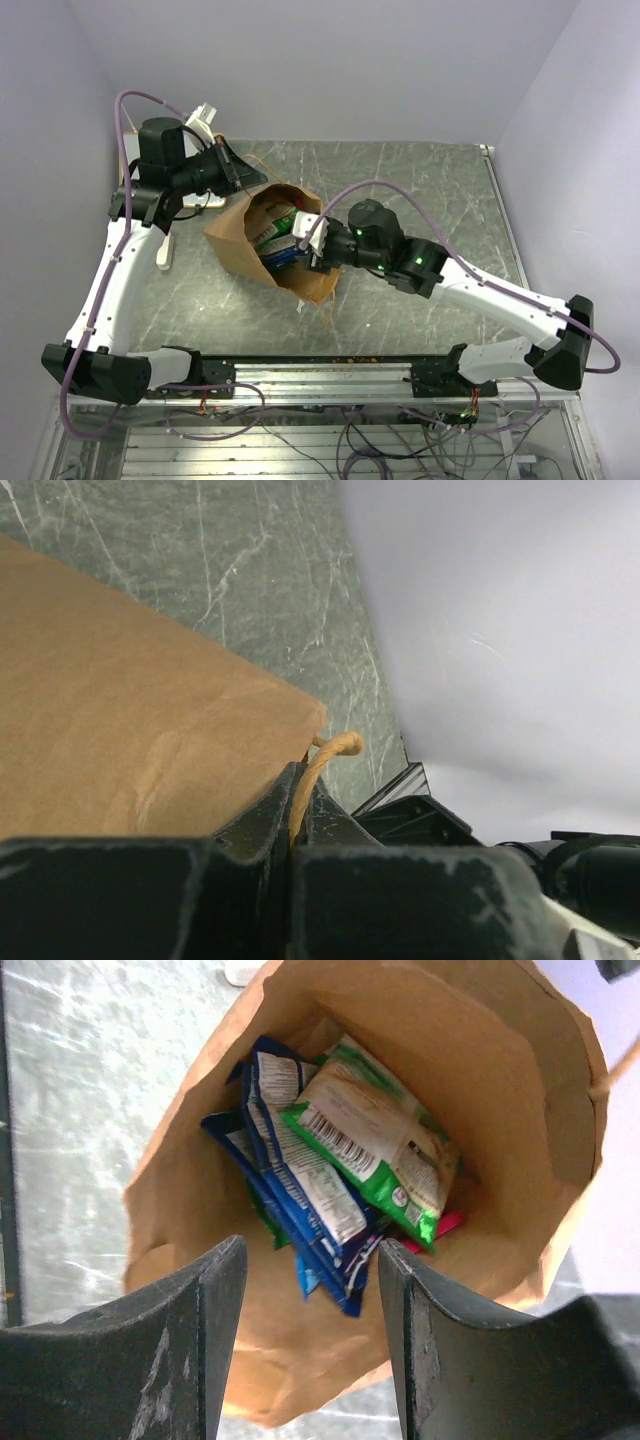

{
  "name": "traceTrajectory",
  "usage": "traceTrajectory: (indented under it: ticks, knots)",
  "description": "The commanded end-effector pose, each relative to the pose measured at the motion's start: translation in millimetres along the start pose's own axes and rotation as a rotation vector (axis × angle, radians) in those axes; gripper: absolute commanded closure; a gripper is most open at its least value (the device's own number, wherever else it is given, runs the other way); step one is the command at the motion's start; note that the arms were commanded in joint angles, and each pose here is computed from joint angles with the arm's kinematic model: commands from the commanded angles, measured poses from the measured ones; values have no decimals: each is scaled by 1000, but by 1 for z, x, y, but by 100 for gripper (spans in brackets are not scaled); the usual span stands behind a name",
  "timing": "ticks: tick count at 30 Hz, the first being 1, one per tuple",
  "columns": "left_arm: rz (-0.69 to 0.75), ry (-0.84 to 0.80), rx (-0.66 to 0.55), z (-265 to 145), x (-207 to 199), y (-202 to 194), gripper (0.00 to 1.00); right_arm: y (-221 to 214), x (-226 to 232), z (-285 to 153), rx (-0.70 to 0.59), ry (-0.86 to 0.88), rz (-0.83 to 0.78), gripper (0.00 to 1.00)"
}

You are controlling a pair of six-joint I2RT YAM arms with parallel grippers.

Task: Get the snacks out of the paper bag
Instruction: Take out the snack from the paper bag.

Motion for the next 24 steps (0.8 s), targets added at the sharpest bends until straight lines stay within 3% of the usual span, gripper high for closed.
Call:
traceTrajectory:
  ticks: [1,7,24]
  knots:
    - [19,-51,8,-5,-10,-1,93,-2,-10,22,-6,10,-275,47]
    - [9,-34,17,-4,-7,-3,93,-19,-9,52,15,52,-453,60]
    - [34,-14,72,1,-4,0,93,-82,-45,124,85,88,-558,58]
Point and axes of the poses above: each gripper's point midway between its finger pads, its own z axis out along the fingers, its own x axis along the line the jaws close on, y = z × x, the point moved 7 cm from there along -z, back along the fingers, and after that the axes turned 2 degrees about -z, right-handed, at the moved point
